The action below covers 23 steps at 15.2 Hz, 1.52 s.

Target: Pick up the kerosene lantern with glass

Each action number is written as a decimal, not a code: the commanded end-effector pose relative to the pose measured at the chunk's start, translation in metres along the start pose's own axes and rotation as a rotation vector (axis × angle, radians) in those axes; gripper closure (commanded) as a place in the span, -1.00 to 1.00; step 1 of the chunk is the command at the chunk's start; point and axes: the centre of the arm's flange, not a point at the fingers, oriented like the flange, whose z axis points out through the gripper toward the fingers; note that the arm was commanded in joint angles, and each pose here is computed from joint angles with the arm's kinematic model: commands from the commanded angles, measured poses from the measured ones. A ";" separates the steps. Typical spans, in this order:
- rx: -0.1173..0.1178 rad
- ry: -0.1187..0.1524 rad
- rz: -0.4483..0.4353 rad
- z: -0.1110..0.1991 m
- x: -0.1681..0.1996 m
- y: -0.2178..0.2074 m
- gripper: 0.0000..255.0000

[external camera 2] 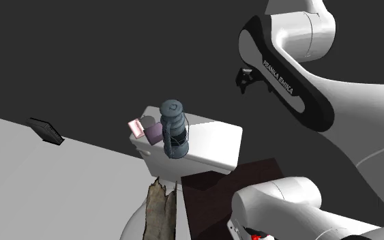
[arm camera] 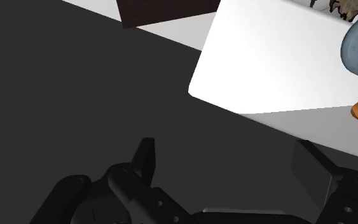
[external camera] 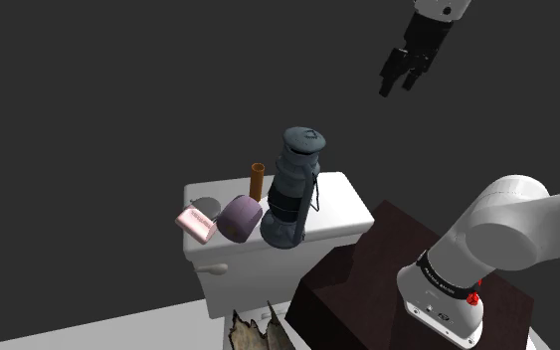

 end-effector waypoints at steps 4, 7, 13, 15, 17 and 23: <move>0.002 -0.038 0.050 0.005 0.005 -0.039 -1.00; 0.004 -0.077 0.100 0.009 0.013 -0.077 -1.00; 0.009 -0.154 0.199 0.020 0.032 -0.153 -1.00; 0.010 -0.179 0.232 0.024 0.040 -0.178 -1.00; 0.012 -0.205 0.266 0.028 0.049 -0.203 -1.00; 0.016 -0.275 0.357 0.039 0.077 -0.268 -1.00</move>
